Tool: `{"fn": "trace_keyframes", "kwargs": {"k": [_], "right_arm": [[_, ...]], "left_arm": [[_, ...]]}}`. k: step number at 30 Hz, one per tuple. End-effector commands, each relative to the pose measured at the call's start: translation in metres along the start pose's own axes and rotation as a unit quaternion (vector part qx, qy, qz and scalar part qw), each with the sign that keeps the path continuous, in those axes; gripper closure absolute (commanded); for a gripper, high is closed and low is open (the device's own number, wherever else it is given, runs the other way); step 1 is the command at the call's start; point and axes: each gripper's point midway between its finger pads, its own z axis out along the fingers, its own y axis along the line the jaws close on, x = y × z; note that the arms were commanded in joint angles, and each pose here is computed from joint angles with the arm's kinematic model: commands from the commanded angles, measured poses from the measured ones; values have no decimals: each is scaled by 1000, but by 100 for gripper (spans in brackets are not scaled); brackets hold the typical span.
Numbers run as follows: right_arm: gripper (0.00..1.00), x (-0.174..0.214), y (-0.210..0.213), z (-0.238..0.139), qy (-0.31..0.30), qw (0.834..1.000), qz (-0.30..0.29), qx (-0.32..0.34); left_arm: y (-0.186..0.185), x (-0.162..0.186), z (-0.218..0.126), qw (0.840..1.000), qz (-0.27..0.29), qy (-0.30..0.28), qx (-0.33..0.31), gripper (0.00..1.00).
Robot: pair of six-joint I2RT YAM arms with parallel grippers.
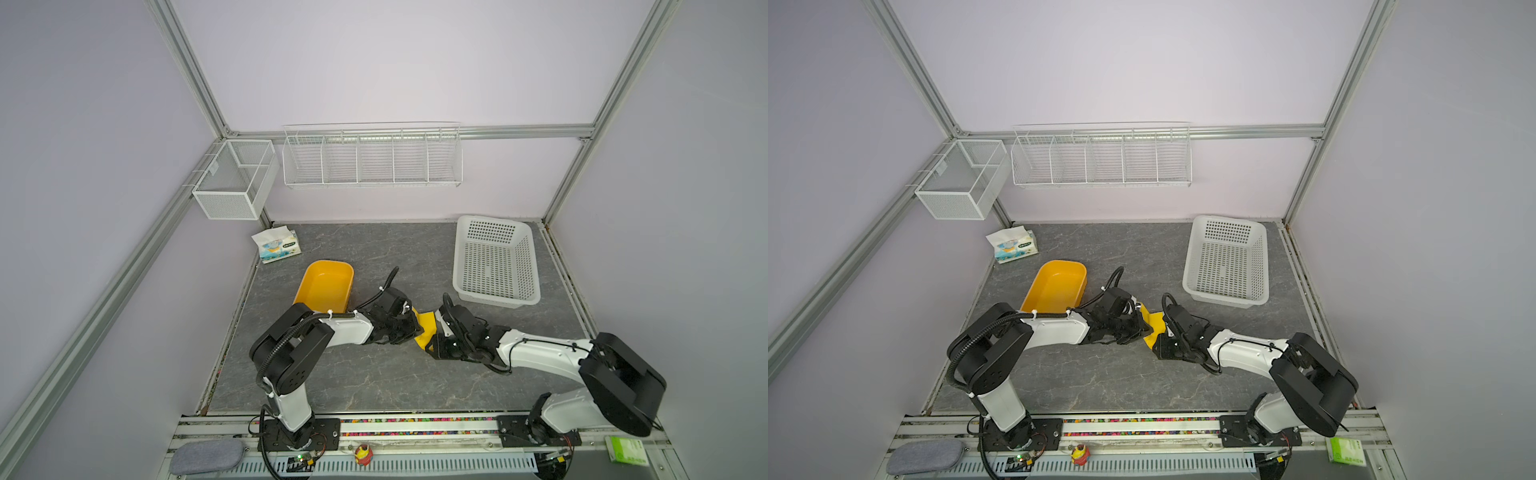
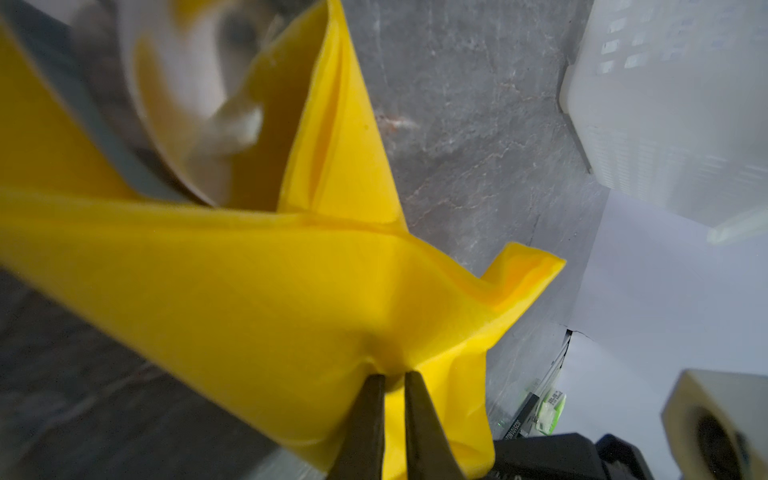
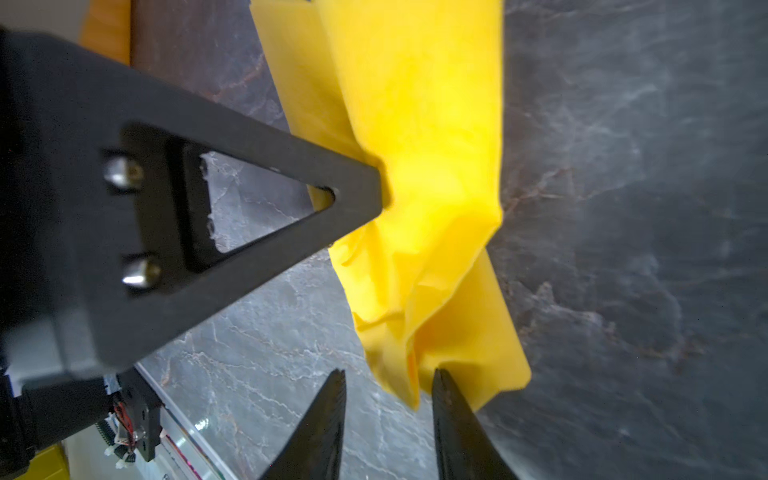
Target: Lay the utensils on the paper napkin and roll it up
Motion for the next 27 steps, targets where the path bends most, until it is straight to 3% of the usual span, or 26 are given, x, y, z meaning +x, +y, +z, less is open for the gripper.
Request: {"fn": "trace_keyframes", "kwargs": {"k": [1, 15, 20, 23, 27], "right_arm": [[68, -5, 5, 1, 0, 999, -43, 12], [94, 0, -13, -3, -9, 997, -58, 45], [94, 0, -12, -5, -13, 998, -49, 34], [79, -3, -8, -8, -21, 999, -41, 27], [69, -3, 4, -9, -24, 998, -56, -5]], "left_arm": [[14, 1, 2, 1000, -12, 0, -19, 87], [16, 1, 2, 1000, -12, -1, -22, 87], [17, 1, 3, 1000, -12, -2, -24, 87], [16, 1, 3, 1000, -12, -1, -22, 87], [16, 2, 3, 1000, -12, 0, -23, 87]]}}
